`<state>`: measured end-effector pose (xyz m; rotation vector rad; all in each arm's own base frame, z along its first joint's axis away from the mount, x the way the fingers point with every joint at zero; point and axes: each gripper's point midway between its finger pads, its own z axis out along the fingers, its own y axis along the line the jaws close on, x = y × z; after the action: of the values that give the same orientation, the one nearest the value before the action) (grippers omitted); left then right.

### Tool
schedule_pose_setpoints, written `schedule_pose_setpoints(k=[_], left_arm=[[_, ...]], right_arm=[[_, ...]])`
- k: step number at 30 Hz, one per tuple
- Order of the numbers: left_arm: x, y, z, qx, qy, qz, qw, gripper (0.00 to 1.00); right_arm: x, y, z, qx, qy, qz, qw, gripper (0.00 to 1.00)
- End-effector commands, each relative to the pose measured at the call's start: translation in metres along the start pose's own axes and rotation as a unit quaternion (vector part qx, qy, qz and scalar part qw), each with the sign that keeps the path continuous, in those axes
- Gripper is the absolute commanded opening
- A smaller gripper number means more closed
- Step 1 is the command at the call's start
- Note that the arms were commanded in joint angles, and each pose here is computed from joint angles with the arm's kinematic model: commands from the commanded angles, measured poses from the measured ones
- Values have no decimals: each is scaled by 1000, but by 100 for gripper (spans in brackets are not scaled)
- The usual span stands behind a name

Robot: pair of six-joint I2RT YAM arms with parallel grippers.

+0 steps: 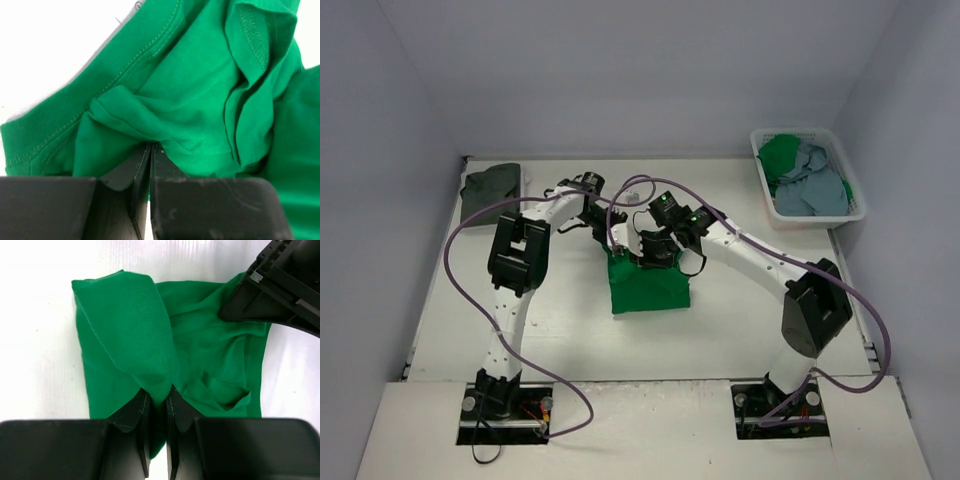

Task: Fold and stack the t-shirts
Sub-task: Fold the long partially folded tshirt into a neat square

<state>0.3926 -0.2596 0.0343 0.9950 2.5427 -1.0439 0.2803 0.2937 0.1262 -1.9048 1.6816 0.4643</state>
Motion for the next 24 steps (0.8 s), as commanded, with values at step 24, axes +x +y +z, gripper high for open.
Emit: schedule_pose_setpoints(k=[24], left_arm=[[6, -38, 18, 46, 29, 31, 998, 0]], right_arm=[[26, -103, 22, 45, 7, -22, 999, 0]])
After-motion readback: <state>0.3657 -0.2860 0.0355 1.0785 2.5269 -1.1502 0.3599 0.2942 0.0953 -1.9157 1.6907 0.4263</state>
